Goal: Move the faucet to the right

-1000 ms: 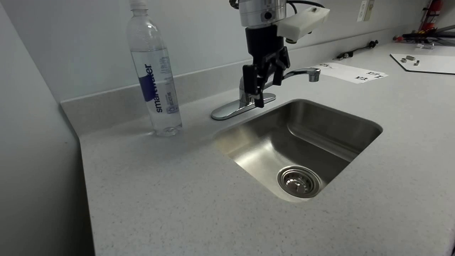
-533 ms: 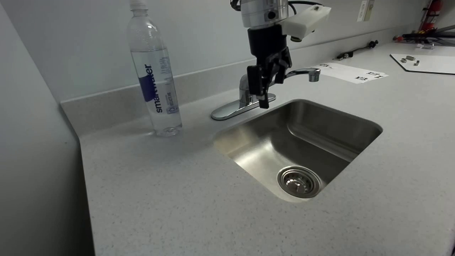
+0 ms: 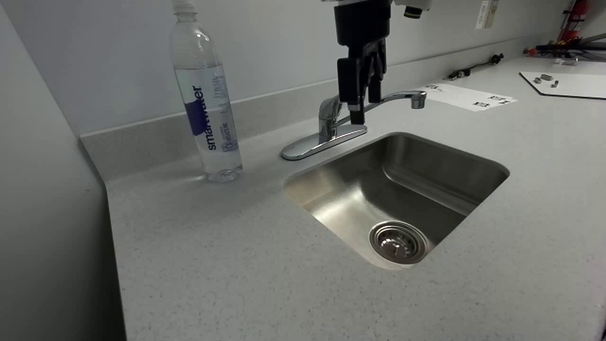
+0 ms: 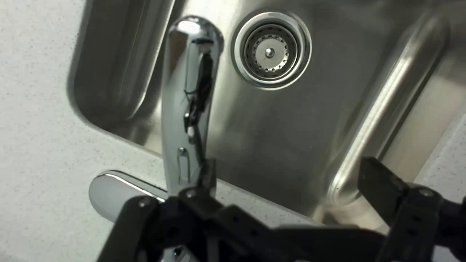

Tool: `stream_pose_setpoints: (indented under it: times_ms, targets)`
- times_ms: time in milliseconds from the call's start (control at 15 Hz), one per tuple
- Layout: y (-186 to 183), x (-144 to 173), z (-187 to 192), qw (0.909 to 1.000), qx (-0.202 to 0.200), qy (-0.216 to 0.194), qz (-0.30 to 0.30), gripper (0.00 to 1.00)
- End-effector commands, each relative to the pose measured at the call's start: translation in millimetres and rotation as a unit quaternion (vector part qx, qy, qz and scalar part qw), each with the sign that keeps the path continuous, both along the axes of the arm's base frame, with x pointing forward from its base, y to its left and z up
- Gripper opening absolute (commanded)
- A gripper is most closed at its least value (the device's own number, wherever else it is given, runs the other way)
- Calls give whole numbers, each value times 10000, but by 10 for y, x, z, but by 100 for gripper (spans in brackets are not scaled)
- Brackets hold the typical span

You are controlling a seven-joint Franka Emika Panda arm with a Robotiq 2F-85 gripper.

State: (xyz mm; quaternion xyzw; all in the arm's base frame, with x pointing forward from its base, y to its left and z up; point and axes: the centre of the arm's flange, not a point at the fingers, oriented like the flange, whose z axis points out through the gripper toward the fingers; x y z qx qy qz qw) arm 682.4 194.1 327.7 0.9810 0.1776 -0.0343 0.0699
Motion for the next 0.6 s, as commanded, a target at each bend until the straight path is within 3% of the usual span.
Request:
stream_pose_setpoints:
  times_ms: [0, 533]
  targets:
    - [-186, -186, 194, 9998, -7, 56, 209, 100]
    - [-145, -229, 154, 9983, 250, 113, 518, 100]
